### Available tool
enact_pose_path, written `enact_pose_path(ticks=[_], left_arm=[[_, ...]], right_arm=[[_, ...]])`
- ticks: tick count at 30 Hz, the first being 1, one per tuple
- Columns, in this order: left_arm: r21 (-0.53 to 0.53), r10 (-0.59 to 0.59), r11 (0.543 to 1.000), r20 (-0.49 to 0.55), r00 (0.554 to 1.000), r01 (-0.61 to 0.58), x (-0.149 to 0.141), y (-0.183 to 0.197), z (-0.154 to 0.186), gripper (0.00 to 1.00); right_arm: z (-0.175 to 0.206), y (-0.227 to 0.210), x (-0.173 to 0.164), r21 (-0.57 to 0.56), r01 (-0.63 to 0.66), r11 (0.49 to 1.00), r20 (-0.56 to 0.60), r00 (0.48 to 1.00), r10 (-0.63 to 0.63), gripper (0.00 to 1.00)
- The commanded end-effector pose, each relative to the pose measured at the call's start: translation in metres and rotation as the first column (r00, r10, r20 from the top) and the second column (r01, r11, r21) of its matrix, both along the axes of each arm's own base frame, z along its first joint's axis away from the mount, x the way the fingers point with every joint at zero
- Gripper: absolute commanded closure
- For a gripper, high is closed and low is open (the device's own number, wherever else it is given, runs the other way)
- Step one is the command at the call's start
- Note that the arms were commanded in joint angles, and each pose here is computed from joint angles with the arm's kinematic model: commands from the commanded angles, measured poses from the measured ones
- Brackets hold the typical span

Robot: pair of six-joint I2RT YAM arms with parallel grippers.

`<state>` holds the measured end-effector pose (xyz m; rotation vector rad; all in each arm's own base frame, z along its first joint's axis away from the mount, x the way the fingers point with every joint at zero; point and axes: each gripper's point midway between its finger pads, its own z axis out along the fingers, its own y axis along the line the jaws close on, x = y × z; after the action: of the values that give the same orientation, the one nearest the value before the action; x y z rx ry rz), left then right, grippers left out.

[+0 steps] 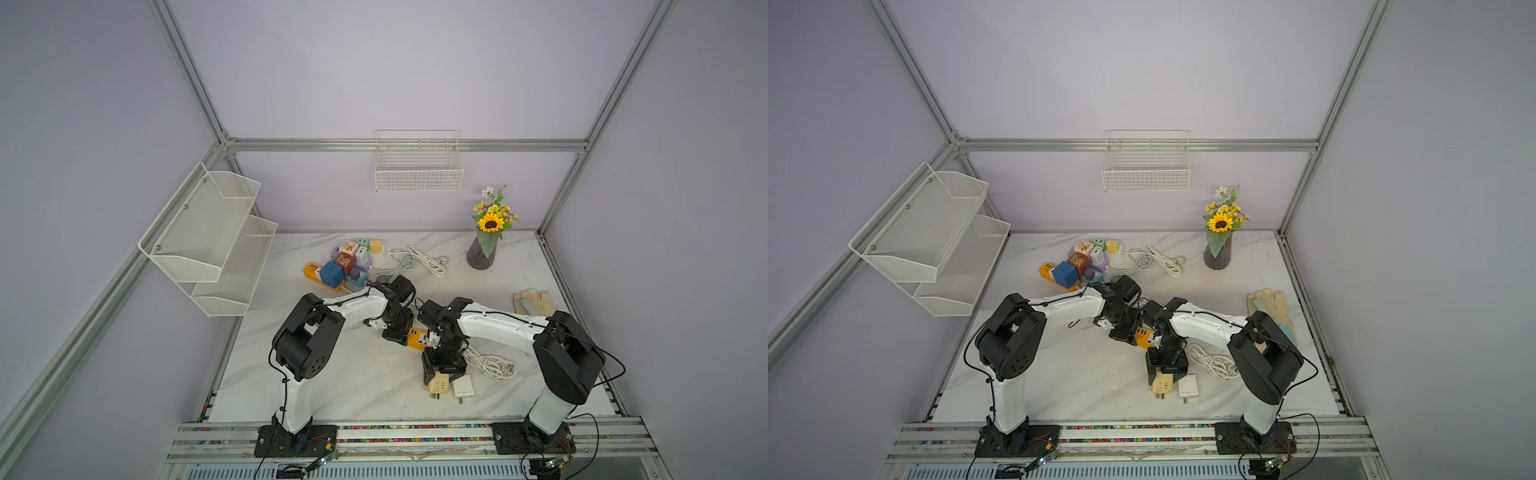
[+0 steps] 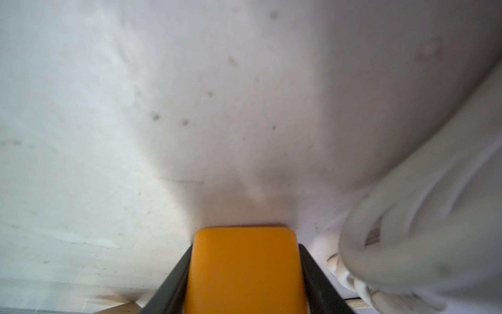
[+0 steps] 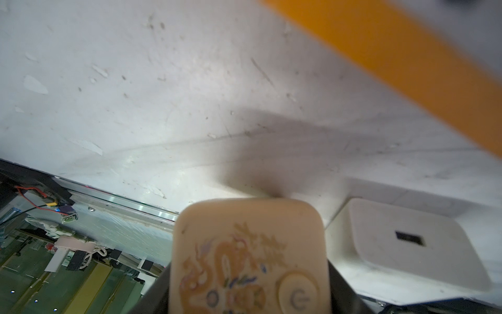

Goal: Pull the plug off the socket
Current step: Place the plug at the center of the board.

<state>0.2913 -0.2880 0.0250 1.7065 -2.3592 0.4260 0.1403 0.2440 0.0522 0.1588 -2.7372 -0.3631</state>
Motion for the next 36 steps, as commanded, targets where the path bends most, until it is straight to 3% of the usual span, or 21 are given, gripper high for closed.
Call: enact_pose_path(ticks=[1,5,13,20,27,36], left_arm=[[0.171,-0.002,0.985,0.004,1.0,0.001,-0.004,0.04,-0.027,0.76],[0.176,-0.008,0.984,0.008,1.0,0.007,-0.004,0.041,-0.027,0.69],[0.176,-0.022,0.984,0.019,1.0,0.019,-0.002,0.041,-0.025,0.65],[0.17,-0.084,0.982,0.018,0.996,0.08,-0.008,0.042,-0.025,0.42],[0.145,-0.129,0.981,0.008,0.992,0.126,-0.018,0.044,-0.024,0.34],[0.068,-0.206,0.975,-0.049,0.977,0.209,-0.039,0.038,-0.03,0.37]], right_arm=[[-0.013,0.0,0.002,-0.025,-0.012,1.0,0.002,1.0,0.012,0.33],[-0.014,0.002,0.005,-0.021,-0.017,1.0,0.011,1.0,0.017,0.25],[0.001,0.003,0.013,-0.022,-0.01,1.0,0.052,0.999,0.011,0.18],[0.037,-0.014,0.022,-0.041,0.066,0.997,0.161,0.985,-0.058,0.14],[0.038,-0.056,0.036,-0.092,0.215,0.972,0.223,0.956,-0.19,0.15],[0.001,-0.105,0.051,-0.181,0.308,0.934,0.243,0.934,-0.261,0.3]])
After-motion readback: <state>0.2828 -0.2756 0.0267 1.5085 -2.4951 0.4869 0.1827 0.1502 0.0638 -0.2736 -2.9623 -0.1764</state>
